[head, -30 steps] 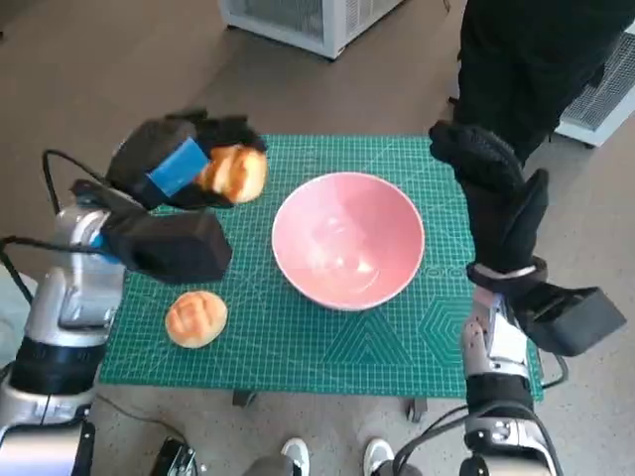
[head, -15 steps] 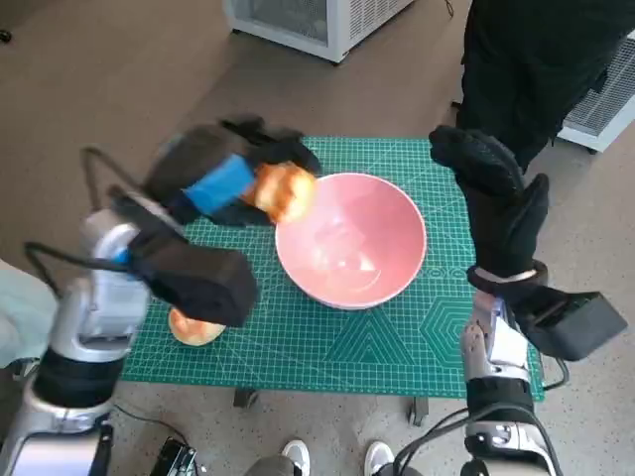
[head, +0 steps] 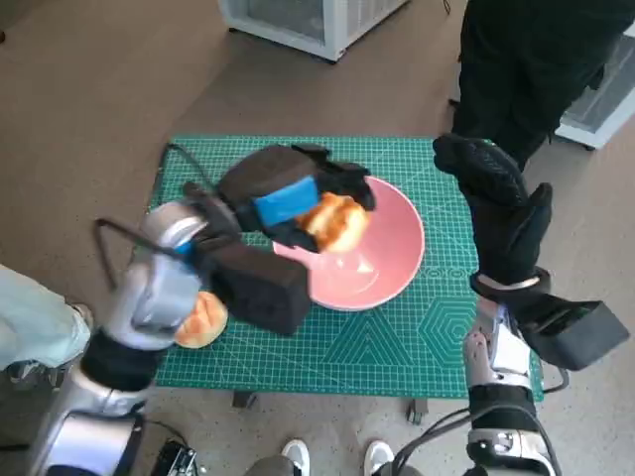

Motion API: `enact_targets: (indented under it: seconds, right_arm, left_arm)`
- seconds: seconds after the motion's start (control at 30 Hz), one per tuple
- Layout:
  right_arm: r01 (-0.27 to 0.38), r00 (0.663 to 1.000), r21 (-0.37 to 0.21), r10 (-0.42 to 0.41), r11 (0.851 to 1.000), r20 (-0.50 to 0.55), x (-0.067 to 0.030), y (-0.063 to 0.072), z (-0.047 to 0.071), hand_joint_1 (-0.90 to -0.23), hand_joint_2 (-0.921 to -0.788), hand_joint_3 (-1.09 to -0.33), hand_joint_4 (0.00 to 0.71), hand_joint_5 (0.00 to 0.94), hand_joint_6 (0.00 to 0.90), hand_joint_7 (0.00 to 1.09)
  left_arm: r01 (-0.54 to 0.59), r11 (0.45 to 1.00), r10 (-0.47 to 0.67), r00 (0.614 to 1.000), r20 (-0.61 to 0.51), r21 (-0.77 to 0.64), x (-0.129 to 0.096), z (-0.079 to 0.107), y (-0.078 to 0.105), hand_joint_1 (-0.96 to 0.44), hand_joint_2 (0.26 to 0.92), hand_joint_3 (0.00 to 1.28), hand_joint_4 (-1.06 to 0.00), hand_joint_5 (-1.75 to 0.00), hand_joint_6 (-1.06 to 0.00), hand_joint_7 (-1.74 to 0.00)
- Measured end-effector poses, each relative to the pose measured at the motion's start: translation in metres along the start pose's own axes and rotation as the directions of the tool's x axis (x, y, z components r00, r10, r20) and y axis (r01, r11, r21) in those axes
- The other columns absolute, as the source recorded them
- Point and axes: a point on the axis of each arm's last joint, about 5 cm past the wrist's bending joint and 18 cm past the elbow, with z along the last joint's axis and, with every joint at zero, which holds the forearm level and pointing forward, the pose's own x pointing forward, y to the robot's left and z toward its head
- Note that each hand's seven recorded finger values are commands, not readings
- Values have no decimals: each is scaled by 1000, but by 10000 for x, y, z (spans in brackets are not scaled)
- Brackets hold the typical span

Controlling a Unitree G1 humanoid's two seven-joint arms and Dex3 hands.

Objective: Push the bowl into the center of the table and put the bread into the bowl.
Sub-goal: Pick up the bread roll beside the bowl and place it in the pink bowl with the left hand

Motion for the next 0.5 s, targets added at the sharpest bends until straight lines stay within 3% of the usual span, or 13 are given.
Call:
enact_targets:
  seconds: [0.27, 0.5]
  right_arm:
    - [14, 1000, -7, -14, 1000, -12, -51, -1, -6, -781, -921, -780, 219, 1, 110, 469]
    - [11, 1000, -15, -11, 1000, -1, -39, 5, 13, -783, -921, -780, 220, 1, 107, 476]
  left_arm:
    - [81, 995, -83, 996, -37, -54, 148, -143, -289, 2, 920, 46, -726, -1144, -632, -1149]
    - [103, 993, -106, 993, -46, -54, 177, -196, -389, 2, 920, 66, -708, -1201, -612, -1132]
